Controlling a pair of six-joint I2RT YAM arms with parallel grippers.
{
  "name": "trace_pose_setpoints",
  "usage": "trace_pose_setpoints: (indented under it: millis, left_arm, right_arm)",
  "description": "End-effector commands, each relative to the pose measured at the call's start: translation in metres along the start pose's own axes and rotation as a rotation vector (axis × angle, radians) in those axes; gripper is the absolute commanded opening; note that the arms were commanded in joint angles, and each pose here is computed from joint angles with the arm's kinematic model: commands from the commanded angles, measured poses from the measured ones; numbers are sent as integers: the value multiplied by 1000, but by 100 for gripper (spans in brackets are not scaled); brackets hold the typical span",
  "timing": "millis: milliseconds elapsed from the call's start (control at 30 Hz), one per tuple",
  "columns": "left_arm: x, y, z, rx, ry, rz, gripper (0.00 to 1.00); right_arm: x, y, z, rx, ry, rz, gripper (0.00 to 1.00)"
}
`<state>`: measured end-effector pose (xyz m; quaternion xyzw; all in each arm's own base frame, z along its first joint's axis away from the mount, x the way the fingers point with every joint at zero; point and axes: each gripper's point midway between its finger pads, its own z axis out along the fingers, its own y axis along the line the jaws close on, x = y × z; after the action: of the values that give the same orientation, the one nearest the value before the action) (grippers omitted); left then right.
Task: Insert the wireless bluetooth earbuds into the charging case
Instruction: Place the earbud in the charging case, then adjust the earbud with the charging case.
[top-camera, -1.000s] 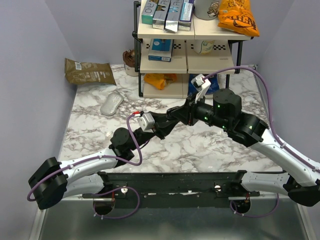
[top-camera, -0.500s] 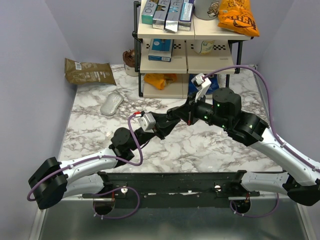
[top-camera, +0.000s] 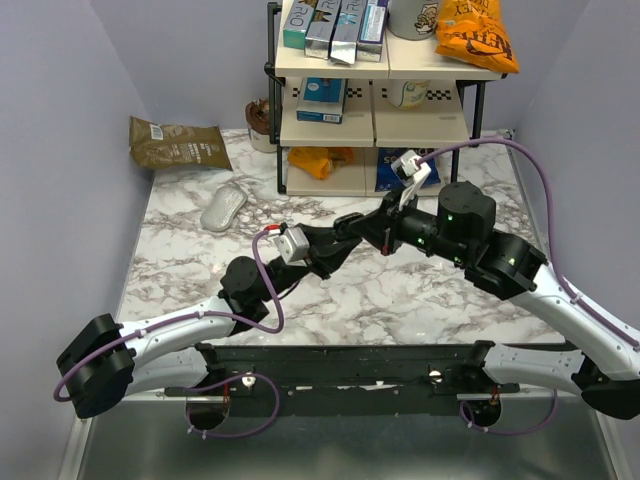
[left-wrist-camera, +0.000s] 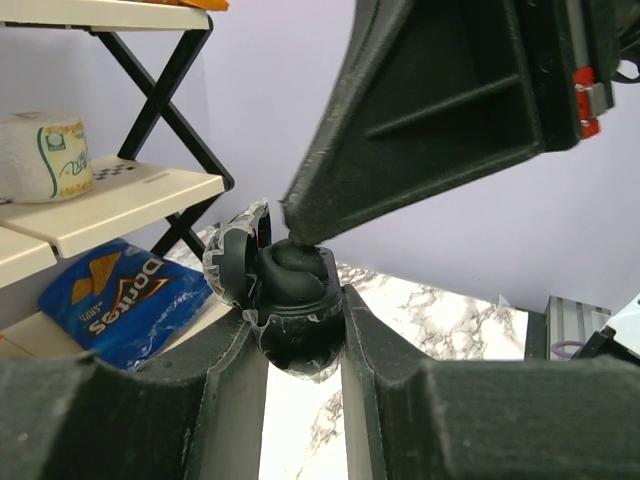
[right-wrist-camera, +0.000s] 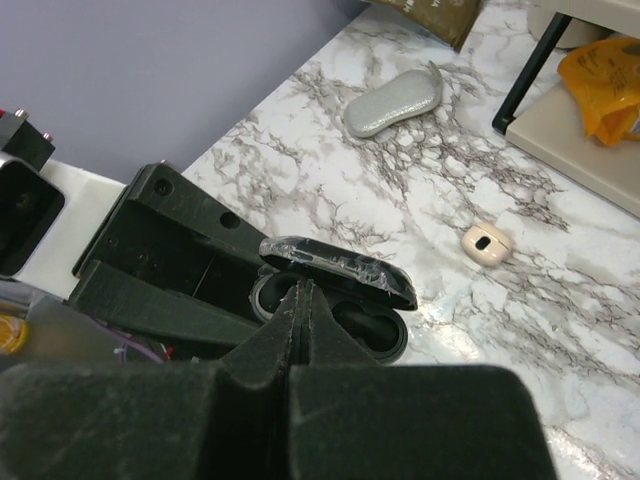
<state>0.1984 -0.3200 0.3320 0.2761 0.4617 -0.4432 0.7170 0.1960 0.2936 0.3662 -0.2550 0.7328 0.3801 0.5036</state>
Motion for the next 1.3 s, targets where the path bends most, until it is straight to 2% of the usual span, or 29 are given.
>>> trace_pose_setpoints:
  millis: [0, 200, 233, 267, 367, 400, 767, 1267]
  left_arm:
    - [-45, 5, 8, -27, -142, 15, 0]
    - [-44, 3, 8, -16, -143, 12, 0]
    - [-44, -1, 7, 3, -141, 14, 0]
    - [-43, -2, 7, 13, -139, 15, 0]
    - [-40, -12, 3, 68, -122, 23, 0]
    - [-36, -13, 2, 77, -106, 27, 0]
    - [-22, -6, 2, 50, -33, 64, 0]
    - [-21, 1, 5, 19, -17, 107, 0]
  right_arm:
    - [15, 12, -8, -83, 44, -43, 1]
    - [11, 10, -13, -68, 20, -38, 1]
    - [9, 10, -14, -63, 10, -33, 6]
    - [6, 9, -15, -53, -2, -31, 18]
    - [-3, 12, -21, -57, -18, -20, 32]
    - [-1, 12, -21, -55, -3, -18, 34]
    - [-7, 17, -18, -61, 21, 15, 37]
    - [7, -3, 1, 58, 113, 46, 39]
